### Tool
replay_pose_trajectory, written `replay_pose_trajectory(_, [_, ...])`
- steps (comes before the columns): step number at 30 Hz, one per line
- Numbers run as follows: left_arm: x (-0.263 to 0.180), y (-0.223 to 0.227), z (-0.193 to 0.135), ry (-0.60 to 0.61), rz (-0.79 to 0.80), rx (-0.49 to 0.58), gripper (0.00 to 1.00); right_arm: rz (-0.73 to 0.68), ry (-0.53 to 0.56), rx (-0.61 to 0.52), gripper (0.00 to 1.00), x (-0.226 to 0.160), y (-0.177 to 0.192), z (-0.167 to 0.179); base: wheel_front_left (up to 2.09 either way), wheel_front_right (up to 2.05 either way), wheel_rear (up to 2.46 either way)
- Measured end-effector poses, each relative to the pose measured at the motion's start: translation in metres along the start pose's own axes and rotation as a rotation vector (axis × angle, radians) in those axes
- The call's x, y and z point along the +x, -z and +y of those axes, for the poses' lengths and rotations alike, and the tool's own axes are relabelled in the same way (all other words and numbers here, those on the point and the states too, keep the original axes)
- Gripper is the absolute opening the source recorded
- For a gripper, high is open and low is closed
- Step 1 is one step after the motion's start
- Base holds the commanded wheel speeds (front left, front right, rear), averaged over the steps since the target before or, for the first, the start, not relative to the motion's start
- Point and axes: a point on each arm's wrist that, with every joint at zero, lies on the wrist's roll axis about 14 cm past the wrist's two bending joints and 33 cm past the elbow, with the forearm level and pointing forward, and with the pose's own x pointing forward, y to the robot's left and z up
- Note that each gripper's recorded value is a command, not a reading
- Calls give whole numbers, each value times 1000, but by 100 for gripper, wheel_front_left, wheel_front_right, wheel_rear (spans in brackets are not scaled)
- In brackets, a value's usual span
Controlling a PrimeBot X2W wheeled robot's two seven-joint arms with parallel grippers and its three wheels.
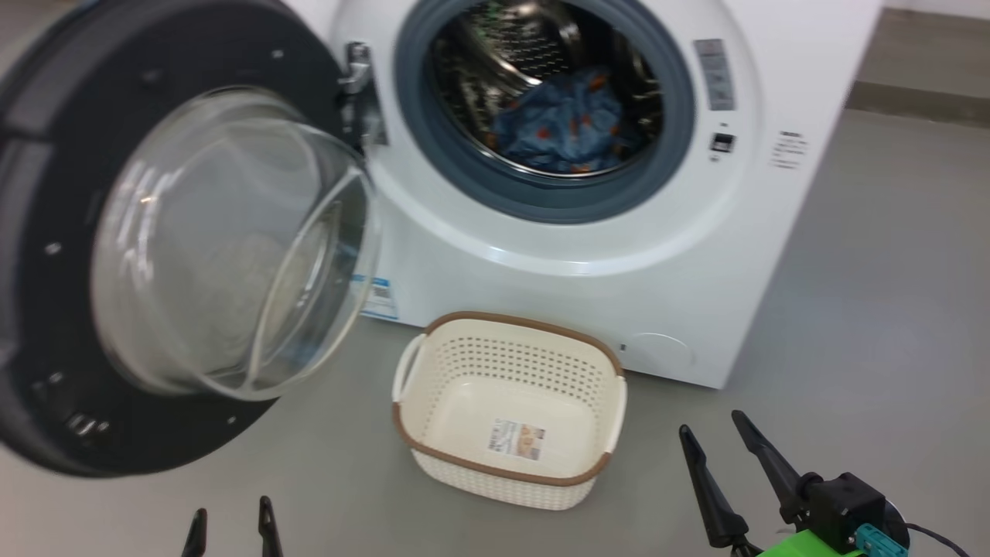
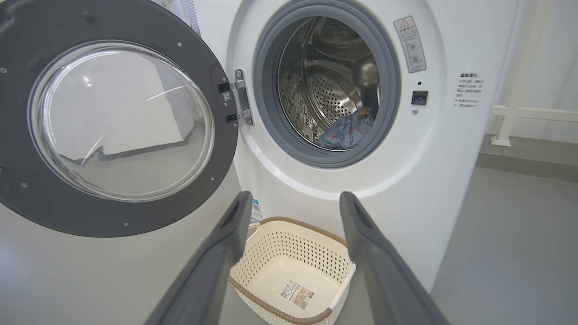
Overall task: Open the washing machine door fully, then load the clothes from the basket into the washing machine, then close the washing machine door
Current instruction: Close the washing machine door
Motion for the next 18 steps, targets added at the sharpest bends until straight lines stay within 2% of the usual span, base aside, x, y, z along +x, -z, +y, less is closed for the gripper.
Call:
replay_pose_trajectory(9, [-20, -18, 49, -201, -56, -24, 100, 8, -198, -2, 100, 33, 4, 56, 0, 0, 0])
replay_pose_trajectory(18, [-24, -26, 66, -283, -75, -32, 100, 23, -261, 28, 100, 47, 11, 72, 0, 0, 0])
